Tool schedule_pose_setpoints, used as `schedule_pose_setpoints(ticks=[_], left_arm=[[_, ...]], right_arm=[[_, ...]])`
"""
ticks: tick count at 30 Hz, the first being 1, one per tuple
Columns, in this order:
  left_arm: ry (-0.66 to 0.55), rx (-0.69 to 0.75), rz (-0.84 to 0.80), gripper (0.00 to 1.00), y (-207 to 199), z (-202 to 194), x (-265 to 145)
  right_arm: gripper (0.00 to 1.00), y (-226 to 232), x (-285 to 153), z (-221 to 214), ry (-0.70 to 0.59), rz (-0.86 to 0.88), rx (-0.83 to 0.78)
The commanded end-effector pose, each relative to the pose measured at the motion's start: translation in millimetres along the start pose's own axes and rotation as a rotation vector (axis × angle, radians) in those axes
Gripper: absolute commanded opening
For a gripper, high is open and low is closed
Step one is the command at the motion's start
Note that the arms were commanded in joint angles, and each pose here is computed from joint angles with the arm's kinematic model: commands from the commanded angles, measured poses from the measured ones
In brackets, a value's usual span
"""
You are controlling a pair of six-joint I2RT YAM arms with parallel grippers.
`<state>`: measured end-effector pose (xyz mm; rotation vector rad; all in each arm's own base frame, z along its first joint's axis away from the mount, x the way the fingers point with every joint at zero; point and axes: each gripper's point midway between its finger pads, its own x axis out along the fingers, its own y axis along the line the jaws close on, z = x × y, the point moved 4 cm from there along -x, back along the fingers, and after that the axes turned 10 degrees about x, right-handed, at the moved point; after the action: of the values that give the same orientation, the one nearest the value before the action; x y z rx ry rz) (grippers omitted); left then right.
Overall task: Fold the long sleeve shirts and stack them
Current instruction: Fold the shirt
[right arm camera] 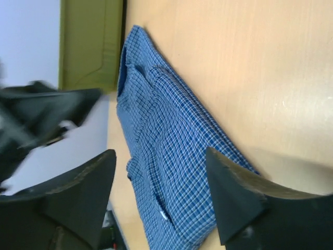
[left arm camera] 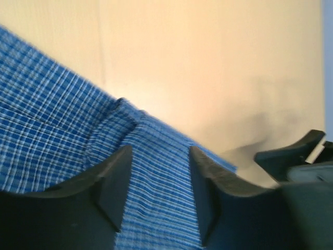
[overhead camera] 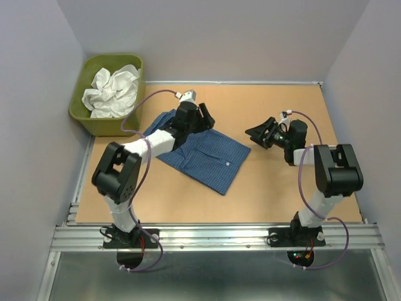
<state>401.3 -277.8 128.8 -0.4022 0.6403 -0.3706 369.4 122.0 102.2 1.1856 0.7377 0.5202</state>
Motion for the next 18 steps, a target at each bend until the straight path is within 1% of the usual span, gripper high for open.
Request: schedule_pose_setpoints(ticks=[1,2,3,4,5,6,8,10,11,12,13,14,15,16,17,18], left_arm=[[-0.190,0.207,0.010,0.72,-45.5,46.7,-65.8],[-0.163,0.254,0.032,0.77,-45.6,37.6,-72.3],[-0.142,0.318,0.048,0.81,-45.8,25.3,-78.2],[-0.142,0.362,0.055,0.88,-56.0,15.4,-89.2],[-0.091,0.413,0.073,0.91,-52.1,-3.9,-94.3],[-0.083,0.449,0.070,0.95,-61.5,-16.6,-104.5],[-0.039,0.509,0.083,0.96,-64.4,-39.8,-116.4],[-0.013,0.585,0.096,0.95,-74.1,-66.7,-130.5],[0.012,0.622,0.129,0.95,-70.9,-77.0,-133.6],[0.041,0.654,0.114,0.95,-75.9,-89.8,-137.3],[0.046,0.684,0.131,0.95,-77.5,-97.6,-139.9],[0.071,0.738,0.114,0.94,-86.0,-114.8,-147.3],[0.082,0.769,0.117,0.93,-88.5,-123.2,-149.2],[0.095,0.810,0.153,0.90,-84.9,-133.4,-145.6],[0.127,0.860,0.150,0.89,-87.9,-149.1,-150.1],[0.134,0.878,0.155,0.87,-92.3,-153.7,-149.8]], right_arm=[[0.77,16.7,-15.6,9.8,-0.062,-0.104,-0.109],[0.80,17.9,-19.2,11.4,-0.072,-0.138,-0.125],[0.86,10.0,-26.6,9.2,-0.082,-0.227,-0.103],[0.89,21.0,-34.0,11.9,-0.108,-0.232,-0.156],[0.93,19.8,-41.0,10.0,-0.125,-0.274,-0.147],[0.95,18.8,-46.9,5.5,-0.130,-0.293,-0.140],[1.00,29.5,-60.9,0.8,-0.163,-0.306,-0.148],[1.00,26.5,-71.3,-7.8,-0.175,-0.333,-0.136],[1.00,29.1,-79.5,-10.7,-0.199,-0.350,-0.139],[1.00,28.8,-84.4,-12.8,-0.212,-0.364,-0.141],[1.00,28.8,-88.2,-14.1,-0.225,-0.371,-0.146],[1.00,23.2,-97.4,-22.1,-0.233,-0.408,-0.129],[1.00,16.4,-99.5,-25.3,-0.229,-0.435,-0.117],[1.00,20.2,-104.8,-27.6,-0.246,-0.430,-0.122],[1.00,20.2,-108.5,-30.0,-0.257,-0.434,-0.120],[1.00,11.3,-113.3,-35.1,-0.266,-0.464,-0.107]])
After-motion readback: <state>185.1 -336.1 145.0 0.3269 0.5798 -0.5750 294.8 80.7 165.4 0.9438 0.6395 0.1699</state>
